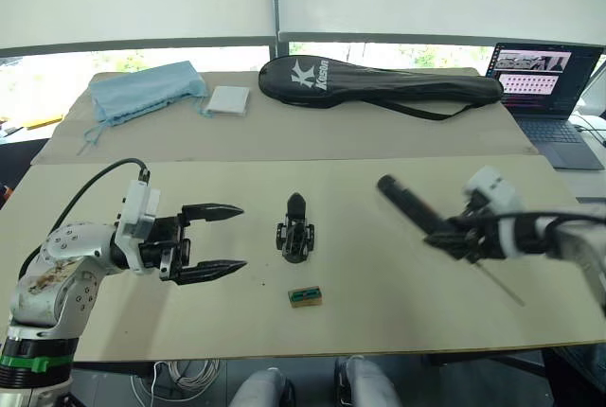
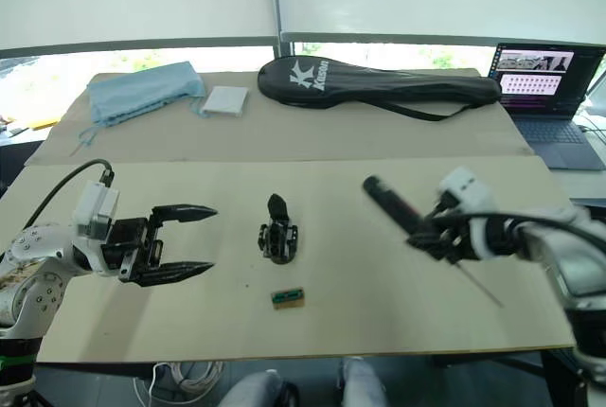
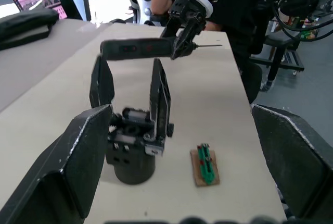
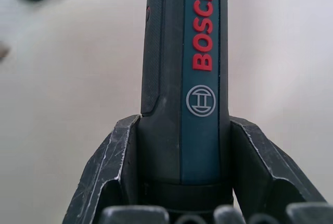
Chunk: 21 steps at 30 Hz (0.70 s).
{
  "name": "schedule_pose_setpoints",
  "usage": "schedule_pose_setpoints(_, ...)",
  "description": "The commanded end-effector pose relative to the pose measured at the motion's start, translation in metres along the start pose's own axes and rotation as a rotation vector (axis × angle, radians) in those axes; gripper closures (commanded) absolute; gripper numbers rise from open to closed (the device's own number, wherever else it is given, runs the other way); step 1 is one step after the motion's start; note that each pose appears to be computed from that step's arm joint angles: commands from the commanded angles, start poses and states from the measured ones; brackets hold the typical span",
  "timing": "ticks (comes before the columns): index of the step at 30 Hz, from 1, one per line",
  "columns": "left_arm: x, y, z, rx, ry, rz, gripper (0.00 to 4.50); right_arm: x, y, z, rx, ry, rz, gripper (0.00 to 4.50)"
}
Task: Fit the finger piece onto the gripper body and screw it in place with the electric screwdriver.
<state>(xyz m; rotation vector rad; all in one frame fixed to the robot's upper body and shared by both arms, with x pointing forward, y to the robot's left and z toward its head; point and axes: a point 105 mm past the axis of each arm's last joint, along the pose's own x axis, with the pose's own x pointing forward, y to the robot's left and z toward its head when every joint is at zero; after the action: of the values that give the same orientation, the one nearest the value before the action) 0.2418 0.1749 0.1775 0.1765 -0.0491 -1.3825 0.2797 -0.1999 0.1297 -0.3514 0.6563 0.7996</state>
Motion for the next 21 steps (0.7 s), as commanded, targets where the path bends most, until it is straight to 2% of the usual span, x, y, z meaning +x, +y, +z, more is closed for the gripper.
schedule_pose_setpoints(1, -0.01, 0.002, 0.0, 0.032, 0.017, 0.025, 0.0, -0.002, 0.004, 0.006, -0.094, -0.022, -0.062, 2.54)
schedule_pose_setpoints(6, -0.012, 0.002, -0.003, 0.024, 0.025, 0.037, 0.0, 0.01, 0.012, -0.014, -0.116, 0.03, -0.033, 2.54)
schedule_pose_setpoints(9, -0.013, -0.002, -0.008, 0.004, 0.065, 0.008, 0.0, 0.014, 0.012, -0.017, -0.112, 0.035, -0.034, 2.54)
schedule_pose_setpoints(12, -0.013, -0.001, -0.008, 0.004, 0.059, 0.009, 0.0, 0.016, 0.011, -0.019, -0.093, 0.041, -0.026, 2.54)
schedule_pose_setpoints(13, -0.013, 0.0, -0.008, 0.006, 0.059, 0.01, 0.0, 0.016, 0.011, -0.019, -0.091, 0.043, -0.02, 1.53)
schedule_pose_setpoints(17, -0.012, 0.0, -0.007, 0.012, 0.054, 0.008, 0.0, 0.007, 0.01, -0.015, -0.107, 0.071, -0.016, 0.16)
schedule_pose_setpoints(18, -0.011, 0.0, -0.007, 0.012, 0.052, 0.007, 0.0, 0.004, 0.01, -0.013, -0.109, 0.076, -0.008, 0.03)
schedule_pose_setpoints(21, -0.006, -0.006, -0.009, -0.002, 0.047, -0.025, 0.0, -0.013, 0.015, 0.007, -0.163, 0.103, 0.054, 0.03)
